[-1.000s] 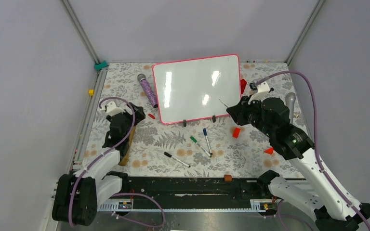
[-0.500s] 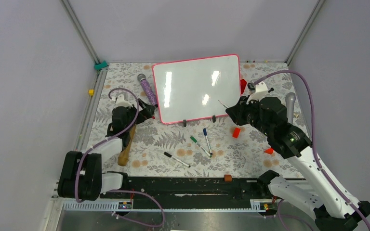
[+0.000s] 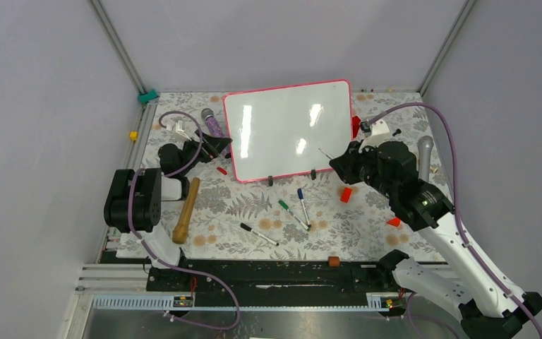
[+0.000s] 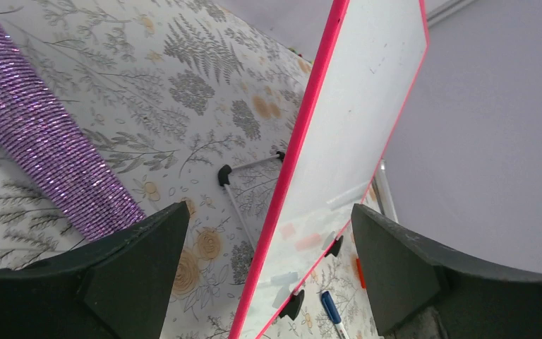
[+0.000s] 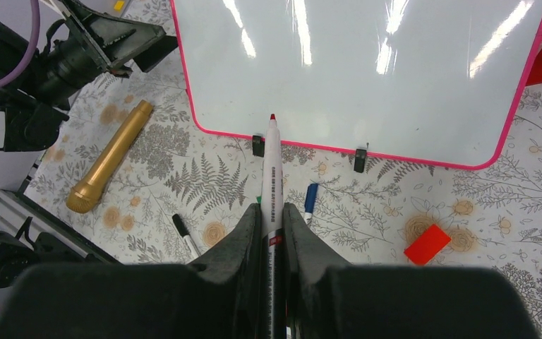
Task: Write a sentence on the whiteboard
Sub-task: Move the whiteboard to the center of the board.
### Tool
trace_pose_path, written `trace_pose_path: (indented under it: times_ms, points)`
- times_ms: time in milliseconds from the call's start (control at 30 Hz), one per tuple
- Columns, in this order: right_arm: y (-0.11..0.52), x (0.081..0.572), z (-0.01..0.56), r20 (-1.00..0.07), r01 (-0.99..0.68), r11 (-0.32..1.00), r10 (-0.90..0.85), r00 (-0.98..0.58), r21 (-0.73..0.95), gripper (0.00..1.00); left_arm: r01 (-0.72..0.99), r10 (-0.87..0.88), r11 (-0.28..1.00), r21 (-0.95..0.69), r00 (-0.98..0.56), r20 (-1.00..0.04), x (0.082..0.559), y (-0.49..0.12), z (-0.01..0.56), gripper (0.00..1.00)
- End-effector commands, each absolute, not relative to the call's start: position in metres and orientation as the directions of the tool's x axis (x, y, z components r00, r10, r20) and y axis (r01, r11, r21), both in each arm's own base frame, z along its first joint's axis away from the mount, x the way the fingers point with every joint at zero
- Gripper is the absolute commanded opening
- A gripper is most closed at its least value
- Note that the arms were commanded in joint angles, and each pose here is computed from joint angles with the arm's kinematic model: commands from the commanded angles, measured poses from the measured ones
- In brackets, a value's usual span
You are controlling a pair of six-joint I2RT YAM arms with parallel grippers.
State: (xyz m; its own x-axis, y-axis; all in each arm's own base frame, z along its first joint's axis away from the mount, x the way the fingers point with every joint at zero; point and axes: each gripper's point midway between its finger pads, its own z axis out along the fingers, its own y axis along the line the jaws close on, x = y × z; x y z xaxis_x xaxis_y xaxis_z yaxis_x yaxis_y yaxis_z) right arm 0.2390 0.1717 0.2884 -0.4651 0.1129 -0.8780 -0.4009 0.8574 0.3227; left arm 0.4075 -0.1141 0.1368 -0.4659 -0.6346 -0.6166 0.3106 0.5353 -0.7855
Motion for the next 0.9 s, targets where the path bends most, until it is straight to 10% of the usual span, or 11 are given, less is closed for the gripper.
trace_pose_path:
  times_ms: [0, 867]
  points:
    - [0.173, 0.245, 0.294, -0.888, -0.411, 0.859, 0.101, -0.448, 0.305, 0.00, 0.489, -0.590, 0.466, -0.738, -0.449, -0.670, 0.407, -0.129, 0.160, 0.86]
    - [0.177, 0.249, 0.286, -0.880, -0.405, 0.860, 0.100, -0.465, 0.312, 0.00, 0.393, -0.537, 0.404, -0.826, -0.629, -0.562, 0.354, -0.174, 0.103, 0.36]
